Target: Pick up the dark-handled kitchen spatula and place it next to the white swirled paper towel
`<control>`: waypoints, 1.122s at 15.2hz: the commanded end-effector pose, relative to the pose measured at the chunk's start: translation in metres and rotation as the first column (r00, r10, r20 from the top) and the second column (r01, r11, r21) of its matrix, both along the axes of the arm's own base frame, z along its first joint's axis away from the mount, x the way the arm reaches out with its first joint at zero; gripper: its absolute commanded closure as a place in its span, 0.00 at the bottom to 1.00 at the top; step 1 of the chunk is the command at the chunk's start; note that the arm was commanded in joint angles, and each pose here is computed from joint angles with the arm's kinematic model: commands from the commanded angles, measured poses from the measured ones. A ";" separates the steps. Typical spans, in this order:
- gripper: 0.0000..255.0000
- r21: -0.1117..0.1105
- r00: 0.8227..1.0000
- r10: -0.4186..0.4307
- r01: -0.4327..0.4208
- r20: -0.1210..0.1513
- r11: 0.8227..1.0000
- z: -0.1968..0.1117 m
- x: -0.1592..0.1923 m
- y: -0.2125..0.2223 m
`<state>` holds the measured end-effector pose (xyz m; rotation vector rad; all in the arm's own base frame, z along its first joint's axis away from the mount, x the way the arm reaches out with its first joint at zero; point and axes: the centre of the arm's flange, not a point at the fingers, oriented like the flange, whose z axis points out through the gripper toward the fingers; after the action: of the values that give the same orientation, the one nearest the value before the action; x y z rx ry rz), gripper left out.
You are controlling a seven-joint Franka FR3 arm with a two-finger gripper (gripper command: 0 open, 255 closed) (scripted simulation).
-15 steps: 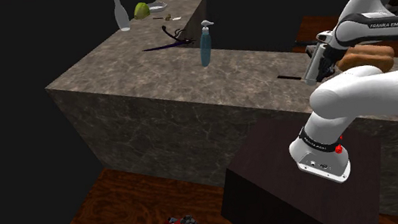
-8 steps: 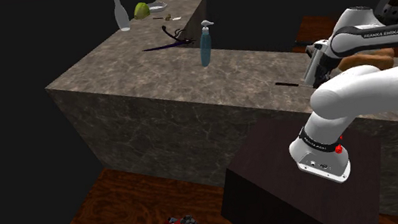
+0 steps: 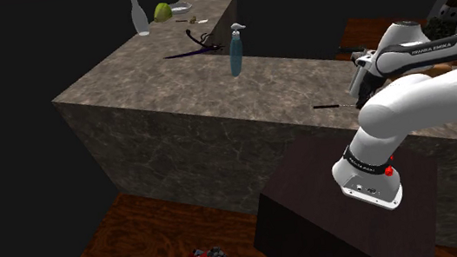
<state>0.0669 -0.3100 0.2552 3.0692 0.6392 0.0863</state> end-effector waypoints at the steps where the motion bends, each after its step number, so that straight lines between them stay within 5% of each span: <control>1: 1.00 0.005 1.000 0.000 0.000 -0.003 1.000 -0.010 0.001 0.002; 8: 1.00 0.005 1.000 0.000 0.000 -0.003 1.000 -0.010 0.001 0.002; 9: 0.00 0.005 1.000 0.000 0.000 -0.003 1.000 -0.010 0.000 0.003; 14: 0.00 0.005 1.000 0.000 0.000 -0.003 1.000 -0.010 0.001 0.002; 17: 0.00 0.005 1.000 0.000 0.000 -0.003 1.000 0.029 -0.002 0.002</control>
<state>0.0652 -0.3098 0.2724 3.0727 0.6399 0.0854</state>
